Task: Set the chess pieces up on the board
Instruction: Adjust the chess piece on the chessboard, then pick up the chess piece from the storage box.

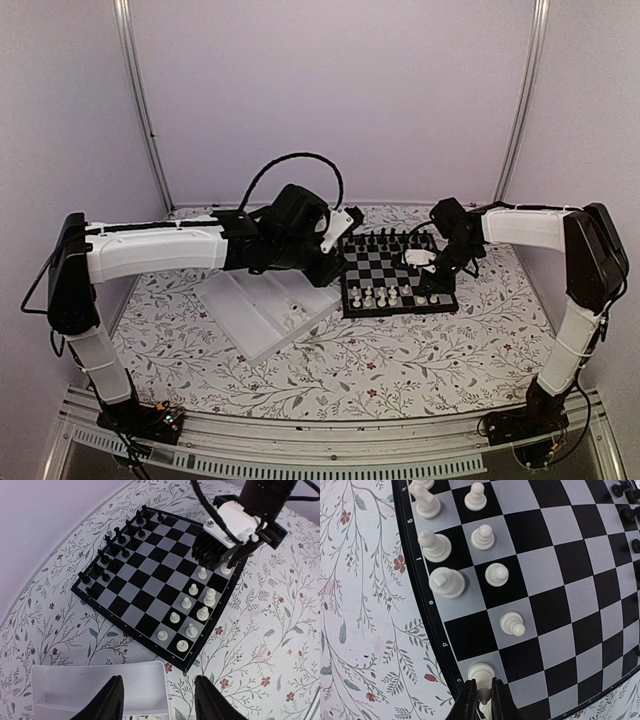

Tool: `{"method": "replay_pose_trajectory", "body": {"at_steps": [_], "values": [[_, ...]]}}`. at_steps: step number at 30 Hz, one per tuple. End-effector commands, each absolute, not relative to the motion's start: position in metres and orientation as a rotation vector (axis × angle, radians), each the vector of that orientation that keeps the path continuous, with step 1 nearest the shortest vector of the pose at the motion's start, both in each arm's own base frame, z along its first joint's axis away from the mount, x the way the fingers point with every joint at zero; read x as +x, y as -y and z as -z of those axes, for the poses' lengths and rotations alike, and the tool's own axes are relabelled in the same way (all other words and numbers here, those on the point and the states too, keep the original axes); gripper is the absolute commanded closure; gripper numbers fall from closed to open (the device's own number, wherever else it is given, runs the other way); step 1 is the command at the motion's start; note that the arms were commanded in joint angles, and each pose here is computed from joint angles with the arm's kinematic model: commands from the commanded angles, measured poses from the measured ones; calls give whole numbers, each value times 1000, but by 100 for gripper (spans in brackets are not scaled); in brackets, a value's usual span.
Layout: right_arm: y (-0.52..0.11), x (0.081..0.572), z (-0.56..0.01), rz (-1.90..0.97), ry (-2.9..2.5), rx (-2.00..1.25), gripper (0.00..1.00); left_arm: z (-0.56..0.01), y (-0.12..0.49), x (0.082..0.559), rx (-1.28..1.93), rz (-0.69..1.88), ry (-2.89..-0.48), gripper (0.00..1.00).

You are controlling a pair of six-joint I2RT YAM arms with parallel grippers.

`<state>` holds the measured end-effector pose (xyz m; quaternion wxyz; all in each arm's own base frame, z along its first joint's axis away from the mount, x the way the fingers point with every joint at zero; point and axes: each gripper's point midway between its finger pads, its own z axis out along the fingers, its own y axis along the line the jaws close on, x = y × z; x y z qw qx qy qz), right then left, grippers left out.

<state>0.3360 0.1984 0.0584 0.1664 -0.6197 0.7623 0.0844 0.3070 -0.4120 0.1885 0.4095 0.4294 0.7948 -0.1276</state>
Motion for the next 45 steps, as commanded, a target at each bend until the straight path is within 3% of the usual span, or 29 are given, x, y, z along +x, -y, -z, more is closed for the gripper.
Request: {"method": "replay_pose_trajectory", "body": {"at_steps": [1,9,17,29,41,45], "values": [[-207,340,-61,-261,-2161,-1748,80,-194,418,301,1104,330,-1980,50],[-228,346,-131,-372,-2073,-1652,69,-198,407,312,1017,251,-2010,51],[-222,364,-197,-382,-1991,-1355,62,-143,342,326,701,303,-2413,60],[-221,367,-192,-561,-2043,-1240,62,-49,304,284,341,240,-2909,67],[-228,359,-185,-625,-2008,-1279,62,-27,301,263,208,164,-3093,64],[-229,359,-183,-629,-2003,-1288,62,-17,302,257,229,144,-3141,68]]}}
